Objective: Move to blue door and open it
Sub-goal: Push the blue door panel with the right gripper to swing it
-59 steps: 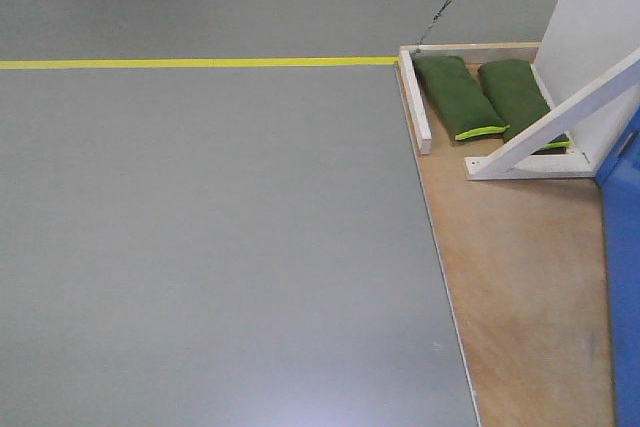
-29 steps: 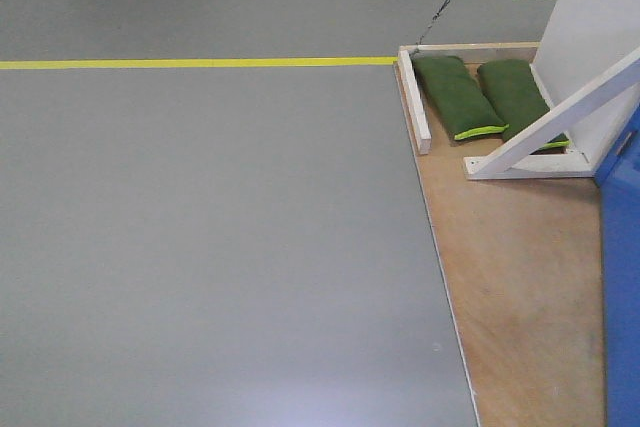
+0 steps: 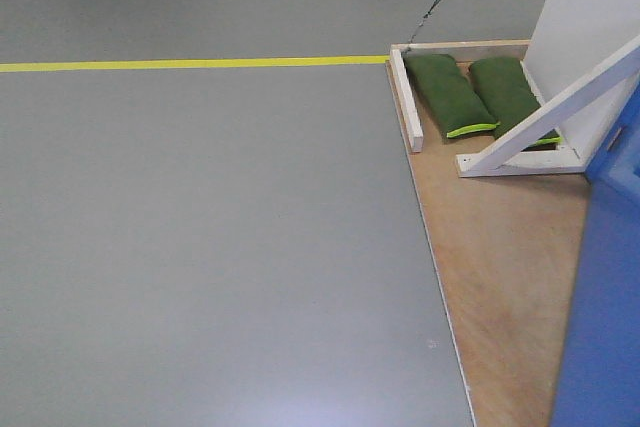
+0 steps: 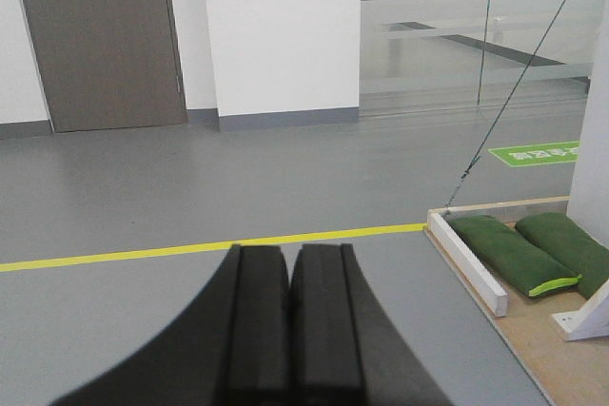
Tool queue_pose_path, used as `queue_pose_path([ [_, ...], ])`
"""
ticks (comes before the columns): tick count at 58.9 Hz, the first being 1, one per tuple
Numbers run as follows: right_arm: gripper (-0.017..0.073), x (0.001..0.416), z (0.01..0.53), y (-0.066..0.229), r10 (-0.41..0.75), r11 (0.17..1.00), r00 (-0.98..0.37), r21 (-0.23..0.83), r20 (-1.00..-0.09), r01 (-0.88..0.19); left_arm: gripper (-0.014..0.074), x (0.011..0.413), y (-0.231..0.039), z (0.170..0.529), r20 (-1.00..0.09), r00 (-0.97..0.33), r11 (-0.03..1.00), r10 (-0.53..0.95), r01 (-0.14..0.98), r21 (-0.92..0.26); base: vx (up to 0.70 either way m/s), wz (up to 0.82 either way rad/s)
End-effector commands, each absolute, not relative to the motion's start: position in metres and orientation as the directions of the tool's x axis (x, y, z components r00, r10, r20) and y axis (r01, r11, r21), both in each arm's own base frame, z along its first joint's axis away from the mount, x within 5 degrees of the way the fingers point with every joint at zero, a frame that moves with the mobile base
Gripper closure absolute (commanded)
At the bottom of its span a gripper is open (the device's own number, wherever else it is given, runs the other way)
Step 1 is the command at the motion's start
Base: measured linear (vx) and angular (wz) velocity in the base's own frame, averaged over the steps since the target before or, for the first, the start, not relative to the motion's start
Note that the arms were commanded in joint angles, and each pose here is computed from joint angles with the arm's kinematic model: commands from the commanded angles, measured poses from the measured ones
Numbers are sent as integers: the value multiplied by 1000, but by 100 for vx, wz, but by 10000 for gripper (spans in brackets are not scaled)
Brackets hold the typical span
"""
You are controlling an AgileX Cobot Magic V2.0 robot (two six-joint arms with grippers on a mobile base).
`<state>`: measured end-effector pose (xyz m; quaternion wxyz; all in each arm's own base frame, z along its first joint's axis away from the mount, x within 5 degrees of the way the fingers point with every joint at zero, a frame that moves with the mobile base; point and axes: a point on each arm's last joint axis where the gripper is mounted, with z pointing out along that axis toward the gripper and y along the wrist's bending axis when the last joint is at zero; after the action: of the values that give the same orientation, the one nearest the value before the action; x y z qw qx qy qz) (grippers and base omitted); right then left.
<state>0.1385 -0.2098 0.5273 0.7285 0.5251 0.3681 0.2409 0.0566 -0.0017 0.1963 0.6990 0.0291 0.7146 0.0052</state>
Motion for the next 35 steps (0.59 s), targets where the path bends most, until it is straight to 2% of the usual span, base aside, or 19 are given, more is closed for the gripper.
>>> queue_pose_path([
  [1, 561, 152, 553, -146, 904, 339, 326, 930, -278, -145, 521, 54, -2, 214, -994, 103, 999, 36, 34, 40, -1, -2],
  [12, 561, 156, 561, -109, 928, 355, 198, 913, -317, -203, 521, 54, -2, 214, -994, 103, 999, 36, 34, 40, 0, 0],
  [19, 561, 165, 561, -92, 941, 337, 110, 911, -319, -237, 521, 54, -2, 214, -994, 103, 999, 36, 34, 40, 0, 0],
  [28, 561, 187, 555, -80, 955, 283, -18, 925, -297, -255, 521, 54, -2, 214, -994, 103, 999, 36, 34, 40, 0, 0],
  [35, 561, 203, 549, -78, 959, 255, -63, 935, -278, -246, 521, 54, -2, 214, -994, 103, 999, 36, 34, 40, 0, 0],
])
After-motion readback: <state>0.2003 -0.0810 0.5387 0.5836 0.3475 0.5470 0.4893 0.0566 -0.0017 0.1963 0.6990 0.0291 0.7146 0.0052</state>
